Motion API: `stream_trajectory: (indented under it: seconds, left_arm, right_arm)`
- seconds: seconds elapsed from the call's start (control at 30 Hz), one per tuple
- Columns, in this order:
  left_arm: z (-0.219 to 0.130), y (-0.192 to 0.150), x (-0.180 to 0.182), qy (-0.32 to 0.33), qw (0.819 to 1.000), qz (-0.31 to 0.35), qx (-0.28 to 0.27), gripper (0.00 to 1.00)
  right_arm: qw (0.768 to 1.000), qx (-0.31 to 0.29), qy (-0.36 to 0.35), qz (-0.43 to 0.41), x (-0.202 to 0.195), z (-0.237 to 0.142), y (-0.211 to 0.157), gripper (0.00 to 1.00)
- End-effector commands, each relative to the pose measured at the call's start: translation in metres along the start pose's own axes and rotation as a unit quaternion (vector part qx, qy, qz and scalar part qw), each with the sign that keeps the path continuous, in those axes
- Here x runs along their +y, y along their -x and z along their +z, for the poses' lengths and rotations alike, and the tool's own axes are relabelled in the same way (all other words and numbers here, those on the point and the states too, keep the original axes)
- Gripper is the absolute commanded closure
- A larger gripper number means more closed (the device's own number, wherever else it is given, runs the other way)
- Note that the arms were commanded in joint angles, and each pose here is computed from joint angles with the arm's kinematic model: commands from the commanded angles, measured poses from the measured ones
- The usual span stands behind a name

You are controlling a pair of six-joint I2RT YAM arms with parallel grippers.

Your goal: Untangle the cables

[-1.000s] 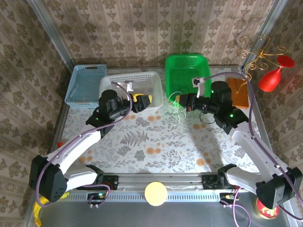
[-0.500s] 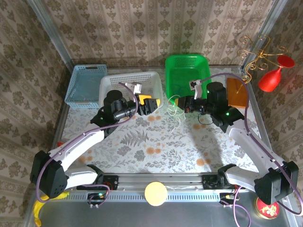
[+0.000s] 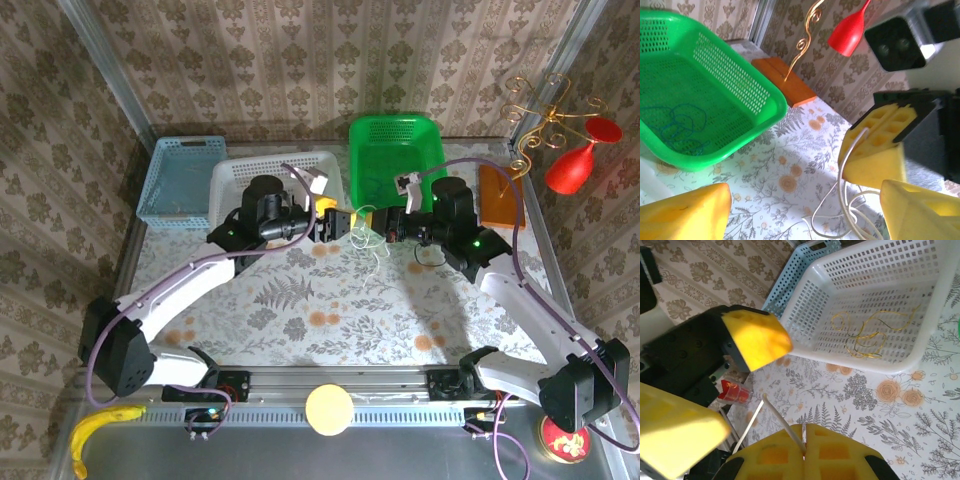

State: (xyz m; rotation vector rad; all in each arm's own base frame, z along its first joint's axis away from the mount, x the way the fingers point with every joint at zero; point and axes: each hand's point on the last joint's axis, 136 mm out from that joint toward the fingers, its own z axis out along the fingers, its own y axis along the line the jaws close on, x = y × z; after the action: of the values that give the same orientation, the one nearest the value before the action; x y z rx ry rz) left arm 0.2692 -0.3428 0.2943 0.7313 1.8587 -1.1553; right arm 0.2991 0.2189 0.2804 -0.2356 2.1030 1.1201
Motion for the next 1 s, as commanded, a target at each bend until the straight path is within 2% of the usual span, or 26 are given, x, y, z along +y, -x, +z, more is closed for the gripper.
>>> stream_trajectory:
  seconds: [0.0,0.23,0.5,0.63,0.77,0.9,0.97]
  left_arm:
    - [0.003,0.001,0.004,0.023,0.999,0.024,0.012,0.23]
    - [0.004,0.0,0.024,0.078,0.997,0.022,0.015,0.25]
    - [0.013,-0.014,0.031,0.087,0.995,0.02,0.033,0.3]
    - [0.019,-0.029,0.036,0.09,0.995,0.018,0.047,0.42]
    - [0.023,-0.043,0.045,0.1,0.994,0.011,0.049,0.59]
    - [0.028,-0.056,0.052,0.104,0.993,0.006,0.058,0.69]
    - [0.029,-0.063,0.056,0.108,0.992,0.004,0.064,0.7]
  right_arm:
    - [1.0,0.001,0.018,-0.004,0.01,0.0,-0.001,1.0]
    - [0.999,0.006,0.03,-0.014,0.025,-0.001,-0.004,1.0]
    - [0.999,0.007,0.043,-0.027,0.043,-0.003,-0.004,1.0]
    - [0.998,-0.003,0.051,-0.034,0.053,-0.012,0.003,1.0]
    - [0.997,-0.015,0.065,-0.039,0.067,-0.022,0.011,1.0]
    - [0.995,-0.028,0.082,-0.046,0.083,-0.034,0.02,1.0]
    - [0.994,-0.04,0.088,-0.053,0.093,-0.043,0.027,1.0]
